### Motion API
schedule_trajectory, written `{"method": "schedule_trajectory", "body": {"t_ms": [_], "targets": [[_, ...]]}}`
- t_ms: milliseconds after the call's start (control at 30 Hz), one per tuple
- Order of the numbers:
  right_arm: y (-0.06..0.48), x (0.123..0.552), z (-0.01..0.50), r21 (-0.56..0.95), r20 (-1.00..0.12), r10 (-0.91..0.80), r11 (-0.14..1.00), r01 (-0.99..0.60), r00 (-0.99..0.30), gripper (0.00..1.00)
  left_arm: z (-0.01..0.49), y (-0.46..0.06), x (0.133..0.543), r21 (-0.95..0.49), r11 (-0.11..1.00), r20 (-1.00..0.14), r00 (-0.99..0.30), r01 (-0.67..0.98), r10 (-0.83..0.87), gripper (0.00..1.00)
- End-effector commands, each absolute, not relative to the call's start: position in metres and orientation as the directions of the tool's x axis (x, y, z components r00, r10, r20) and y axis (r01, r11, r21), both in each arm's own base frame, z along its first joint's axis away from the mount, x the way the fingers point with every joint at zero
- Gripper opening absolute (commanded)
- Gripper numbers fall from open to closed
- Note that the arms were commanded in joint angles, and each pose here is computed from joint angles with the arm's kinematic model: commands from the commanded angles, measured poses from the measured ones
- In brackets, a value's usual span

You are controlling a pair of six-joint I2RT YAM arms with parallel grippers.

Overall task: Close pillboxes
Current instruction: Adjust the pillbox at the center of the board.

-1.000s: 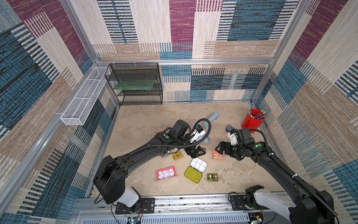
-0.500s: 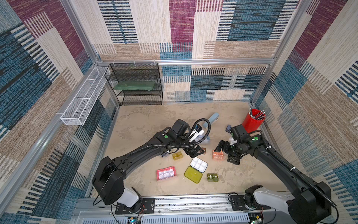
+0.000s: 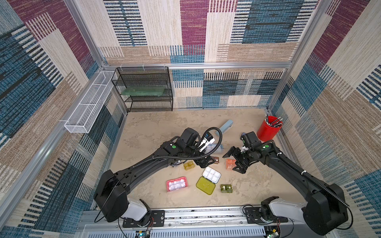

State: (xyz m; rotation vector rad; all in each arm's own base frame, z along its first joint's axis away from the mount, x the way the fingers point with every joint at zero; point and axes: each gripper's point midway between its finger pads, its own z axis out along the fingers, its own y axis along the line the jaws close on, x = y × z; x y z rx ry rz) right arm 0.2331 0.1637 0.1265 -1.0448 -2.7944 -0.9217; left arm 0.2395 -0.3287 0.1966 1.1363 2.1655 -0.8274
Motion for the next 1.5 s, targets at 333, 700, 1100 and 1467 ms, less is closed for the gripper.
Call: {"method": "schedule_trajectory", "body": {"t_ms": [333, 700, 1100, 1467], "targets": [[0.143, 0.261, 0.106, 0.512, 0.171, 0.616, 0.612, 0.603, -0.769, 0.75, 0.193, -0.319, 0.24, -0.225, 0.444, -0.707, -0.459, 0.867, 0.538, 0.9], [0.137, 0.272, 0.098, 0.499, 0.172, 0.598, 0.632, 0.593, -0.783, 0.53, 0.189, -0.311, 0.242, -0.227, 0.457, -0.698, -0.471, 0.86, 0.54, 0.89], [0.118, 0.263, 0.087, 0.411, 0.185, 0.562, 0.701, 0.583, -0.806, 0.42, 0.186, -0.309, 0.244, -0.232, 0.471, -0.701, -0.482, 0.851, 0.526, 0.9], [0.116, 0.269, 0.074, 0.38, 0.173, 0.549, 0.729, 0.569, -0.818, 0.36, 0.185, -0.302, 0.24, -0.226, 0.488, -0.697, -0.49, 0.843, 0.523, 0.89]]}}
